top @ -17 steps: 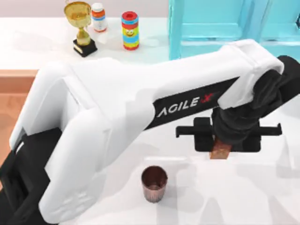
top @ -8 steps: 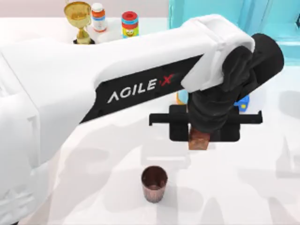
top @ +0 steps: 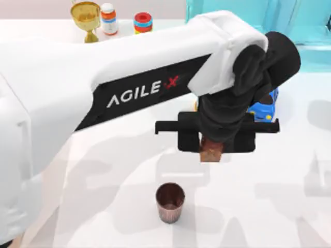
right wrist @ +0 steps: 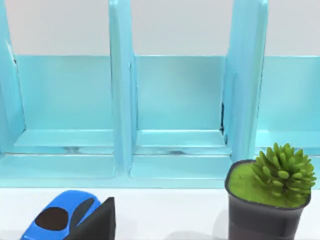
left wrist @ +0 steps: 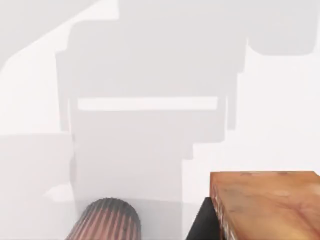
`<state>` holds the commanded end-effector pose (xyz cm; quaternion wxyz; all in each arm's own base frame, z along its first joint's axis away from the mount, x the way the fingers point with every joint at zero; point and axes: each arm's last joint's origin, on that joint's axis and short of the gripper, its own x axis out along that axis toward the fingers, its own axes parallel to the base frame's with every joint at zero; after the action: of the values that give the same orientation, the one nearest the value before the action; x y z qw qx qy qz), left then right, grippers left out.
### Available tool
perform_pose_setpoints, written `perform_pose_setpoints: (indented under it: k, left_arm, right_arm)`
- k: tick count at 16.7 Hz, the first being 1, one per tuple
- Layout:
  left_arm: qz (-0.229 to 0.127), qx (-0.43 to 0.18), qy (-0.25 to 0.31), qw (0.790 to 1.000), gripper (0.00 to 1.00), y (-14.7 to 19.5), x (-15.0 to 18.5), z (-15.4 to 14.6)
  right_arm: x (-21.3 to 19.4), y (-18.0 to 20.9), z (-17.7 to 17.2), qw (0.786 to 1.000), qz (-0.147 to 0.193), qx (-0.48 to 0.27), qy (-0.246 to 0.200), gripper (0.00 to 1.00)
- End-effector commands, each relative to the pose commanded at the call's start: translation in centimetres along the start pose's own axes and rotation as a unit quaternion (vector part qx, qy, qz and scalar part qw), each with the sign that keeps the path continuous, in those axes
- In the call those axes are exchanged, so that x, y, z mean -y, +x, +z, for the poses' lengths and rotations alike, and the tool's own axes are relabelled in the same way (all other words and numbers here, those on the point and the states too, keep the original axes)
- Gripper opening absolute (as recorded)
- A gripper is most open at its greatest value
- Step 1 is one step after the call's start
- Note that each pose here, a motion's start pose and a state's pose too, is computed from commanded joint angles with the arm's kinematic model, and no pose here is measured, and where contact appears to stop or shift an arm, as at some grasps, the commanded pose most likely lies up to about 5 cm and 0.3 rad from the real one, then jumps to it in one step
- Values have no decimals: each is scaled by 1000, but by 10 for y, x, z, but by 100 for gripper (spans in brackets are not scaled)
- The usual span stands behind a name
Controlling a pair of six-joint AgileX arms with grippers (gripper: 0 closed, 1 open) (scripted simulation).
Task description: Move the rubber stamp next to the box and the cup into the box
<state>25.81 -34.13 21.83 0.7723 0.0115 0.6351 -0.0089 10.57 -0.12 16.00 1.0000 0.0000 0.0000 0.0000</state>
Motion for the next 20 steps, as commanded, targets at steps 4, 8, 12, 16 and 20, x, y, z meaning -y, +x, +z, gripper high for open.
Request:
perform_pose_setpoints:
  k: [4,8,12,16,20]
  left_arm:
    - [6,-12,-3,1000,0,2,-45,22]
    - [5,-16,-8,1000,0,0,-92,38]
    - [5,-18,-7,1000,0,-1,-135,44]
    - [-1,-14,-2,1000,0,-5,-180,45]
    - [-12,2,-1,1000,0,-12,-224,39]
  right_arm:
    - [0,0,0,1000,0,0,0,100]
    - [0,0,0,1000,0,0,0,100]
    - [0,0,0,1000,0,0,0,100]
    - [0,0,0,1000,0,0,0,100]
    - [0,0,0,1000,0,0,0,100]
